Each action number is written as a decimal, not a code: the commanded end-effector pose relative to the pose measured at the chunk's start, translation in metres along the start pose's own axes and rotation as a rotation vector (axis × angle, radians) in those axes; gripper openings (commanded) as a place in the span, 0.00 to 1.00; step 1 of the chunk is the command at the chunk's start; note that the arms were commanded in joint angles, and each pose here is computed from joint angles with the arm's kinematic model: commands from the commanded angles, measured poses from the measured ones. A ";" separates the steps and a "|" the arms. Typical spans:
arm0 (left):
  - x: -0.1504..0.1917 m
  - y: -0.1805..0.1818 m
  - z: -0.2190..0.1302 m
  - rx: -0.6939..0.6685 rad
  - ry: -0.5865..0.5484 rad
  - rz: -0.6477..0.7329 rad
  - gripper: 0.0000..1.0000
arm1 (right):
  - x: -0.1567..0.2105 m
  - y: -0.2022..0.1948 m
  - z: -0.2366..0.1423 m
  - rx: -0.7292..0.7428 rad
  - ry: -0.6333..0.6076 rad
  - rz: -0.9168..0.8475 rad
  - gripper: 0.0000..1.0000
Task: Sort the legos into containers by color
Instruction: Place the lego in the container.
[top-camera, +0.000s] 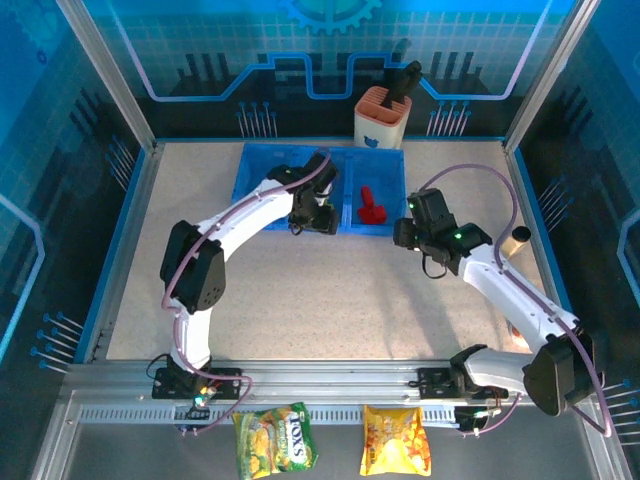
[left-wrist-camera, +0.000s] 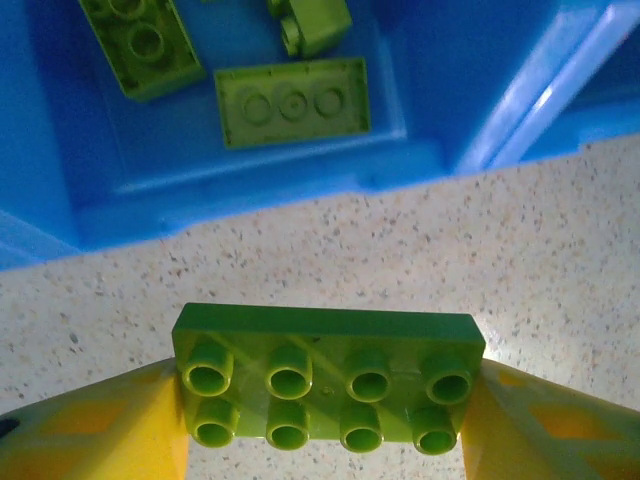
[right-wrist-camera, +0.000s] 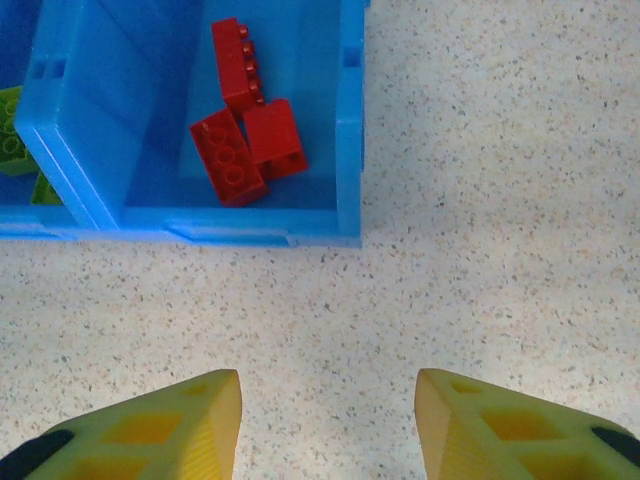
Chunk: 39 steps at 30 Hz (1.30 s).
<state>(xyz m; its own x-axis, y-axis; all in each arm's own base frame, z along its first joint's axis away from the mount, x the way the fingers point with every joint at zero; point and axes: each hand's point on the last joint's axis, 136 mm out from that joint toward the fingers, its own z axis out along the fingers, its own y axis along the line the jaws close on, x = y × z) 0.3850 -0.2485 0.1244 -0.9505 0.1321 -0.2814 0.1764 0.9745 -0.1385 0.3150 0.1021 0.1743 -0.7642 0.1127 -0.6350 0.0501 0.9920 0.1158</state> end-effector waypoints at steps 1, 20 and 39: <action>-0.016 0.007 -0.002 -0.021 -0.003 0.026 0.64 | 0.010 -0.015 -0.006 0.038 0.015 0.028 0.51; -0.133 0.031 0.029 -0.024 -0.188 -0.050 0.64 | 0.038 -0.041 -0.036 0.083 0.017 0.049 0.51; -0.167 0.041 0.101 0.006 -0.321 -0.080 0.66 | 0.056 -0.052 -0.039 0.111 0.036 0.058 0.51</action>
<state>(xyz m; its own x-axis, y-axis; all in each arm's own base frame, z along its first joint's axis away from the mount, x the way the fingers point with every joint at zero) 0.5691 -0.2494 0.0857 -0.8386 -0.0035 -0.5447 0.1185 0.9749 -0.1887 0.2507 0.0629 0.1656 -0.7794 0.1486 -0.6086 0.1271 0.9888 0.0786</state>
